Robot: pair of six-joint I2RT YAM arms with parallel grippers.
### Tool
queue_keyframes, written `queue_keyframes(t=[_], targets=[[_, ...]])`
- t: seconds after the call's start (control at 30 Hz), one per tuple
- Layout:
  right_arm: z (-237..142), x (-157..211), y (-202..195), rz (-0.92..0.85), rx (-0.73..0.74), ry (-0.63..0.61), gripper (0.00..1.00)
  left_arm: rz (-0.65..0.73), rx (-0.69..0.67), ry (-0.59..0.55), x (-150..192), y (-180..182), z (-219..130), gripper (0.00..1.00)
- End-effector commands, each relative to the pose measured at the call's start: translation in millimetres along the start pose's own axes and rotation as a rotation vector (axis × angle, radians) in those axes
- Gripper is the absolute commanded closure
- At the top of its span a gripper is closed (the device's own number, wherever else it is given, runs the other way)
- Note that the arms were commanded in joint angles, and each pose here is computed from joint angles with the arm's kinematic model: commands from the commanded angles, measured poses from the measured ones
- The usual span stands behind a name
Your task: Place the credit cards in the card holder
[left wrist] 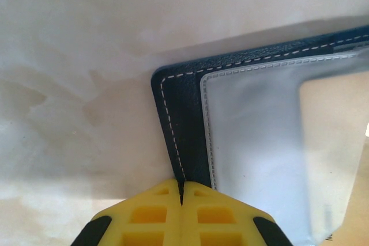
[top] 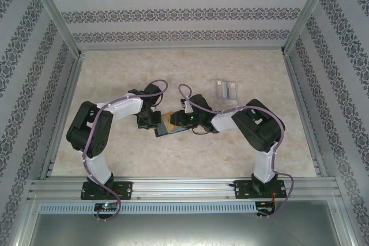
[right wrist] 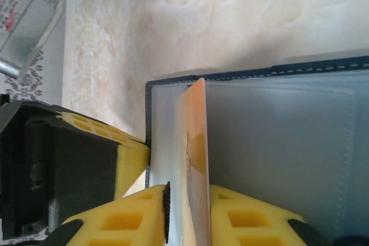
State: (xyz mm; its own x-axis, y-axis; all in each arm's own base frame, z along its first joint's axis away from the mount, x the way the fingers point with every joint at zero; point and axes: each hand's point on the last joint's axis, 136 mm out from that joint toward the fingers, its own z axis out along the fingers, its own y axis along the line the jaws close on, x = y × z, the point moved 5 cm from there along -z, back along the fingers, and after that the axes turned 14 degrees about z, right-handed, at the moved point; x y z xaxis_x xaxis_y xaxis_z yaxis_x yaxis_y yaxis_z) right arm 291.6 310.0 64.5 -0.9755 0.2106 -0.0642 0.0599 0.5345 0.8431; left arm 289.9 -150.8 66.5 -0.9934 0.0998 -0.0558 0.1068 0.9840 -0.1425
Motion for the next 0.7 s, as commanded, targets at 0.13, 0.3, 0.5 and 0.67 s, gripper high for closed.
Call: queue_keyframes(t=[0.13, 0.3, 0.5, 0.67], targets=[[-5.4, -4.8, -2.8, -0.054, 0.089, -0.029, 0.74, 0.002, -0.004, 0.023, 4.5, 6.5, 17.1, 0.93], [-5.3, -3.1, -3.1, -0.07, 0.112, -0.024, 0.77, -0.001, -0.004, 0.025, 4.8, 7.3, 17.5, 0.93], [1.9, 10.3, 1.7, -0.065, 0.11, 0.004, 0.91, -0.002, 0.0, 0.022, 4.2, 6.4, 18.2, 0.93], [6.9, 13.1, 5.8, -0.057, 0.113, 0.005, 0.95, -0.005, 0.01, 0.023, 4.2, 5.5, 19.6, 0.93]])
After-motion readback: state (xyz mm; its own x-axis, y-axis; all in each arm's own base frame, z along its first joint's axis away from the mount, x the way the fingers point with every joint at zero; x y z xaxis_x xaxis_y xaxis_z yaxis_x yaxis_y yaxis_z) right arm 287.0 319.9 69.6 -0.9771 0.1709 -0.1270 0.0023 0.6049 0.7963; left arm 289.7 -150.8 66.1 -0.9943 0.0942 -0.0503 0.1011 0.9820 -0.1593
